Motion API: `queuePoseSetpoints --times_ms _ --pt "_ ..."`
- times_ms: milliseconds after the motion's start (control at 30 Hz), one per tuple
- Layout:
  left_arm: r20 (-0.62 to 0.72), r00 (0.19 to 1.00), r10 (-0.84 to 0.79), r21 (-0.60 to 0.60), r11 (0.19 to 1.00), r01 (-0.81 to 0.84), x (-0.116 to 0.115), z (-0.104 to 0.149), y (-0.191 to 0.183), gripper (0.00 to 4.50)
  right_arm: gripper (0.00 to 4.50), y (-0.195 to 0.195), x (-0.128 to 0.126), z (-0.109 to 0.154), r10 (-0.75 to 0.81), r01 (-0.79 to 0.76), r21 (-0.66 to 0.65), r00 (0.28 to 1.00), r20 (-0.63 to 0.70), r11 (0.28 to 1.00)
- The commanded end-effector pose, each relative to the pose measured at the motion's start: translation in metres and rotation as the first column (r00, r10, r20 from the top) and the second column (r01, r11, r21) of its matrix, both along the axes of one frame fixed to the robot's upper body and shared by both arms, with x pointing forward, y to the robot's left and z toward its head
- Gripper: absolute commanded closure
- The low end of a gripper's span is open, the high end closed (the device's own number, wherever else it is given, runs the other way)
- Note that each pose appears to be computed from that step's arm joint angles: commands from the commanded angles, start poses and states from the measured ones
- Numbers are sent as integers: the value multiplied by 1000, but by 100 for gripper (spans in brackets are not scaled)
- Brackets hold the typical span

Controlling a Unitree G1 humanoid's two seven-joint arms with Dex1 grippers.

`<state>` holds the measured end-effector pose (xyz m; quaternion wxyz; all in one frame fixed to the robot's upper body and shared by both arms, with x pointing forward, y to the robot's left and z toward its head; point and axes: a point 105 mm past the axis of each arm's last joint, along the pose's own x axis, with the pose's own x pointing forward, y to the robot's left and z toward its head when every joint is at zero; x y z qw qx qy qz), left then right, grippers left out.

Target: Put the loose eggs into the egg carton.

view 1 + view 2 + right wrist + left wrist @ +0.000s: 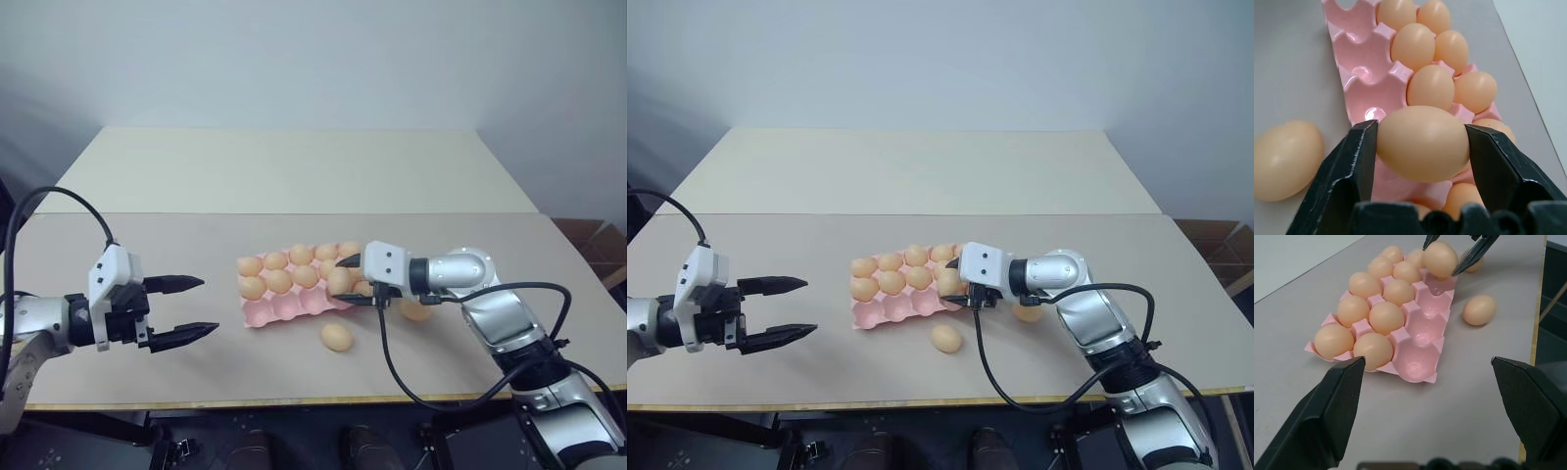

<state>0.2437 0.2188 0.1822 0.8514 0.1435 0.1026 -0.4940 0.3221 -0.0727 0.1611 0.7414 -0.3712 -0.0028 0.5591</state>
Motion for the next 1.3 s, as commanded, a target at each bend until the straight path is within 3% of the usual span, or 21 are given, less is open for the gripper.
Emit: queuePoseSetpoints --times_ms 33,200,333,500,667,900,1300 --pt "43 999 -15 12 1000 15 -1 7 -3 0 14 3 1 6 17 -16 -19 998 61 1000" --pt "45 999 -20 12 1000 19 2 7 -3 0 2 -3 2 11 -7 7 3 998 66 1000" --pt "48 999 -27 8 1000 26 6 7 -4 0 2 -22 -3 34 -36 34 129 999 11 991" --pt "60 998 8 17 1000 -9 8 17 15 0 2 -73 -28 59 -71 86 239 995 -70 967" --pt "58 998 35 25 999 -36 5 29 33 0 2 -117 -56 71 -123 156 255 983 -140 954" --pt "31 999 12 30 999 -13 2 29 32 0 2 -150 -90 57 -159 207 186 957 -243 960" --pt "38 999 -3 38 999 2 1 33 30 0 2 -145 -94 55 -148 196 189 959 -242 962"
